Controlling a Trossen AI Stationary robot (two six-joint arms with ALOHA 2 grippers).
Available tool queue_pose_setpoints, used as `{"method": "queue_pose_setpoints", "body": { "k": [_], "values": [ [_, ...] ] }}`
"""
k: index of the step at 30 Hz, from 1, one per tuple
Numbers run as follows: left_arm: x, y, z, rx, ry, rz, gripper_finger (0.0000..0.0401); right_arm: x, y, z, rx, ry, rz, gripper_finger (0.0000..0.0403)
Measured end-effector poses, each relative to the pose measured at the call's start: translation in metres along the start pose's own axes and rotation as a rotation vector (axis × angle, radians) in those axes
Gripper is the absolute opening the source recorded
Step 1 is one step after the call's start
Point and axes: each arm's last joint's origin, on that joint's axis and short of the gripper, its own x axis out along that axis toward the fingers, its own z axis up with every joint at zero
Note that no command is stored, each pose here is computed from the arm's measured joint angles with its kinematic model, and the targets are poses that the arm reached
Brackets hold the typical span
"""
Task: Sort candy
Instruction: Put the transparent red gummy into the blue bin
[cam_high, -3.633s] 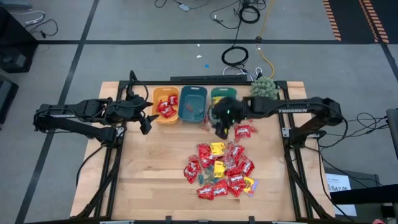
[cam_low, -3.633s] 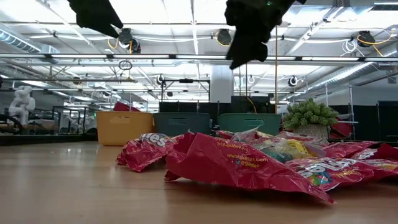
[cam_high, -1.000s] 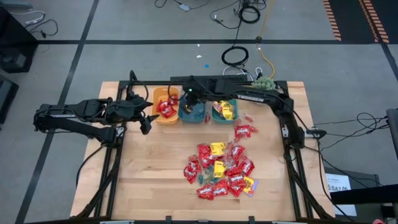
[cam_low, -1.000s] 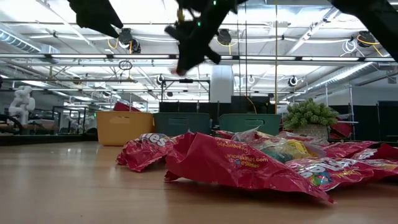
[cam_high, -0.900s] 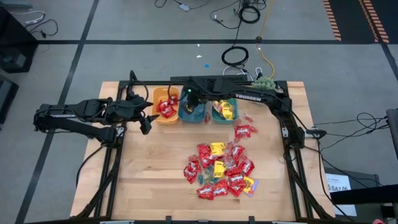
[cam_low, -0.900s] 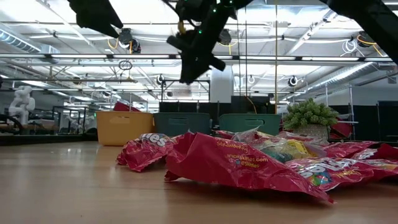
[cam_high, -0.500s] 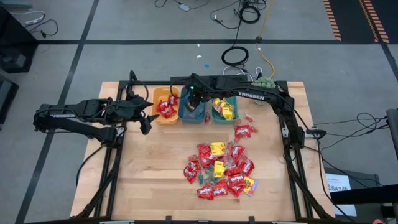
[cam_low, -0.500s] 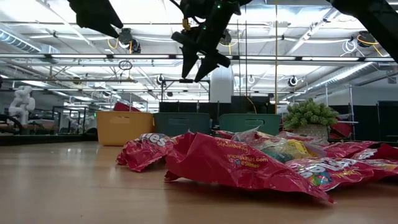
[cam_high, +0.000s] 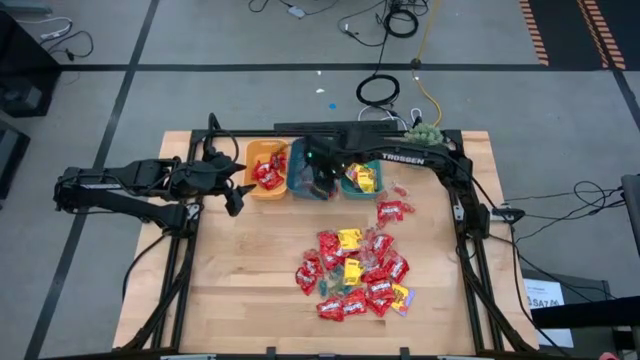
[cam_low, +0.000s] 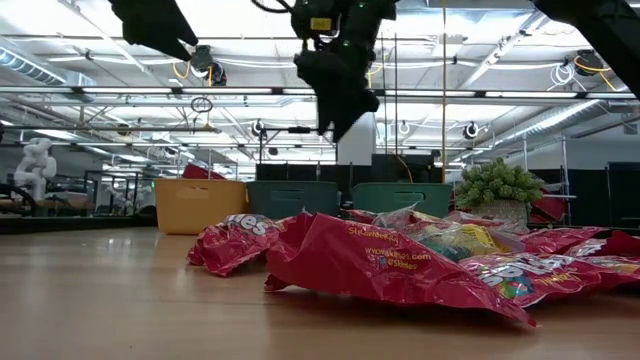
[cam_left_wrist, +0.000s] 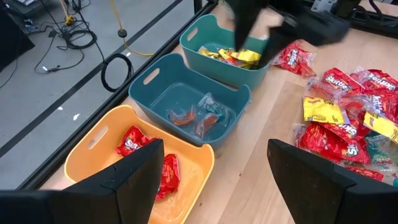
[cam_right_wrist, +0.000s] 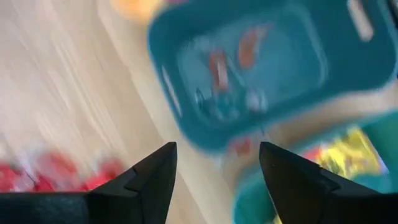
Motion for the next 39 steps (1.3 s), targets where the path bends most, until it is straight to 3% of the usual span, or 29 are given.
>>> {"method": "queue_pose_setpoints", "body": {
  "k": [7,12,23,34,39],
  "values": [
    [0.0,0.0,0.0,0.0,0.0,0.0,0.0297,0.017,0.03,-0.022,-0.204,0.09,0.005,0.021],
    [0.0,0.0,0.0,0.0,0.0,0.0,0.0297,0.037,0.036,-0.035,-0.285,0.138,0.007,0.021],
    [0.0,0.0,0.0,0.0,0.0,0.0,0.0297,0.071,0.024,-0.037,-0.378,0.086,0.005,0.021],
    [0.0,0.0,0.0,0.0,-0.001,0.0,0.0297,0.107,-0.014,-0.033,-0.378,0.181,-0.023,0.021],
    [0.0,0.0,0.0,0.0,-0.001,0.0,0.0297,0.125,-0.019,-0.034,-0.368,0.22,-0.031,0.021]
  ]
}}
